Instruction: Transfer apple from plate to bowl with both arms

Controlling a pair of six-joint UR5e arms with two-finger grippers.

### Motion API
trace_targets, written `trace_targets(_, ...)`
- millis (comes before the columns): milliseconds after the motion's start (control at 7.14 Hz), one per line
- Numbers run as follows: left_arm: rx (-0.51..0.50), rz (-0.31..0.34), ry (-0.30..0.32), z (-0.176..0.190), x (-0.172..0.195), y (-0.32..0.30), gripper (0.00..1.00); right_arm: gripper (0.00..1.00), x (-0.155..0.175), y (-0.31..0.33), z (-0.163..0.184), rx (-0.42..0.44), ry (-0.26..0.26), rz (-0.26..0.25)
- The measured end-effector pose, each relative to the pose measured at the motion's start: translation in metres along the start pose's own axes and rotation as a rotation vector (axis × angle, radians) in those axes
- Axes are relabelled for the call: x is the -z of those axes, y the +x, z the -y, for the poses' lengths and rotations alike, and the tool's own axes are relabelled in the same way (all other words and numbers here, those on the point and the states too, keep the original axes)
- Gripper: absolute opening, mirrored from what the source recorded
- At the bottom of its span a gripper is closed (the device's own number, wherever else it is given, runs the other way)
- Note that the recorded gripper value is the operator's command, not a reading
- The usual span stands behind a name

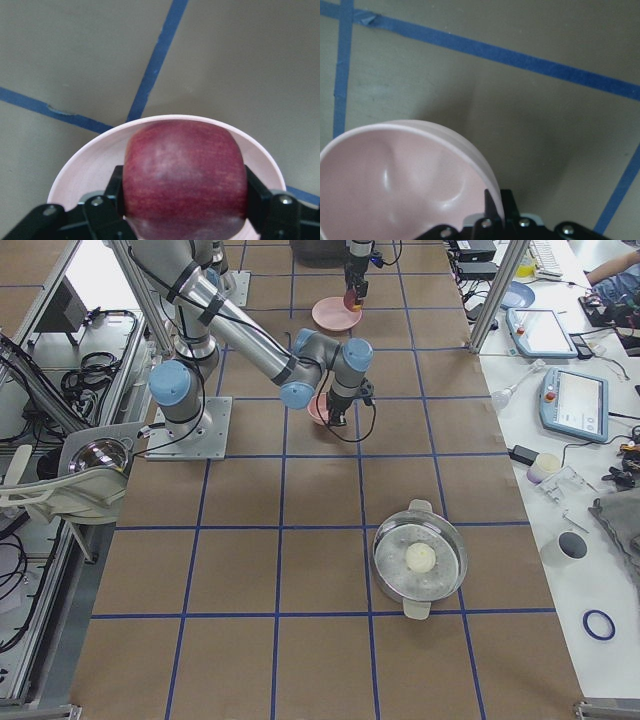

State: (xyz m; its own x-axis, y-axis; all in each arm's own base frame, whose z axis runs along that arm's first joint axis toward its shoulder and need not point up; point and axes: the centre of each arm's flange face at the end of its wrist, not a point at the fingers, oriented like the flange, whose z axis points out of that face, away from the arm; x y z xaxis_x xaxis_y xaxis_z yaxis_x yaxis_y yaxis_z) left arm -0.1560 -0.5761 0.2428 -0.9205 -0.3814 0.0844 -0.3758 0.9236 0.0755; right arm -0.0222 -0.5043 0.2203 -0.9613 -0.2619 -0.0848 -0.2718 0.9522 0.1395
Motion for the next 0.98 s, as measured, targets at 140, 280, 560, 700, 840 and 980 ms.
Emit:
trace_targets(140, -0.010, 0.001, 0.005, -0.001, 0.018, 0.004, 0.18, 0.00, 0.018, -0.009, 0.013, 0.006, 0.022, -0.012)
trace_targets(280, -0.031, 0.012, 0.010, 0.000, 0.039, 0.004, 0.18, 0.00, 0.034, -0.029, 0.028, 0.001, 0.041, -0.009)
trace_targets(560, -0.104, 0.097, 0.030, 0.001, 0.069, -0.004, 0.17, 0.00, 0.038, -0.092, 0.053, -0.016, 0.069, 0.049)
trace_targets(700, -0.118, 0.120, 0.036, 0.000, 0.078, -0.007, 0.17, 0.00, 0.026, -0.116, 0.061, -0.026, 0.065, 0.103)
trace_targets(840, -0.125, 0.123, 0.044, -0.002, 0.085, -0.007, 0.17, 0.00, 0.010, -0.127, 0.068, -0.041, 0.043, 0.142)
trace_targets(980, -0.141, 0.120, 0.048, -0.006, 0.089, -0.004, 0.17, 0.00, -0.005, -0.137, 0.072, -0.067, 0.015, 0.162)
